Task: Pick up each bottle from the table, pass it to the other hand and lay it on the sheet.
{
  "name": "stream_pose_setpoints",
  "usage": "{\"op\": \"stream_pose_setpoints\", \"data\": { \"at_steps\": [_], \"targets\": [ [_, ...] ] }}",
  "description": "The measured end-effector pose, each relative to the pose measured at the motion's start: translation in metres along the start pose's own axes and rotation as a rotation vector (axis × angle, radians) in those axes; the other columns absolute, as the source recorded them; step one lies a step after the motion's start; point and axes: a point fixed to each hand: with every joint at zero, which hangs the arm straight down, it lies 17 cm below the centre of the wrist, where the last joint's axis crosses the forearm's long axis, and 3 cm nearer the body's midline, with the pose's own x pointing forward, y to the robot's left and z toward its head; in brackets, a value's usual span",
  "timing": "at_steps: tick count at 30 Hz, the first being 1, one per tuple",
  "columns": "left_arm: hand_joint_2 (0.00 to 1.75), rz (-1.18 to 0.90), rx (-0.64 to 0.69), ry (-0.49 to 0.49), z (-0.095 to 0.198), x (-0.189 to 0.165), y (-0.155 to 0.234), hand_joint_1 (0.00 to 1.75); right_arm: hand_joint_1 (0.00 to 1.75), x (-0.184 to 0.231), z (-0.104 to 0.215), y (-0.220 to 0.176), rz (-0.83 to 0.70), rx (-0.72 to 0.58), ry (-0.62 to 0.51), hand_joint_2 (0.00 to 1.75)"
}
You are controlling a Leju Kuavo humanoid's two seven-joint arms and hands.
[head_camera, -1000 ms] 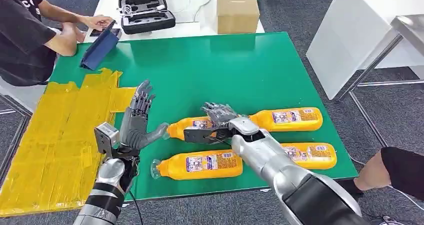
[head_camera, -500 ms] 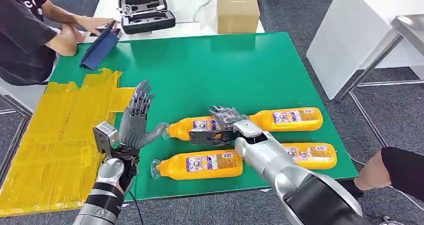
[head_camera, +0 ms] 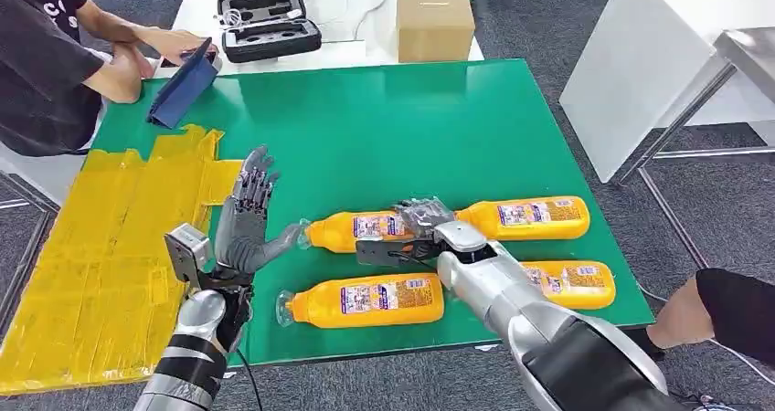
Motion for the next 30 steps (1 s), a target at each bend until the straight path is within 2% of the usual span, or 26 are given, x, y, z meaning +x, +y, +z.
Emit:
{"op": "stream_pose_setpoints", "data": {
  "at_steps": [22,26,30],
  "targets": [
    [1.75,-0.009,0.006,0.01,0.006,-0.005,0.0,0.0,1.75,-0.008,0.0,-0.006,0.021,-0.06,0.027,1.75],
    [1.75,-0.02,0.004,0.01,0.008,-0.005,-0.001,0.0,1.75,-0.007,0.001,-0.025,0.013,-0.211,0.025,1.75],
    [1.75,-0.039,0.005,0.009,0.011,-0.003,0.0,0.0,1.75,0.003,0.014,-0.065,-0.079,-0.471,-0.029,1.75]
  ]
}}
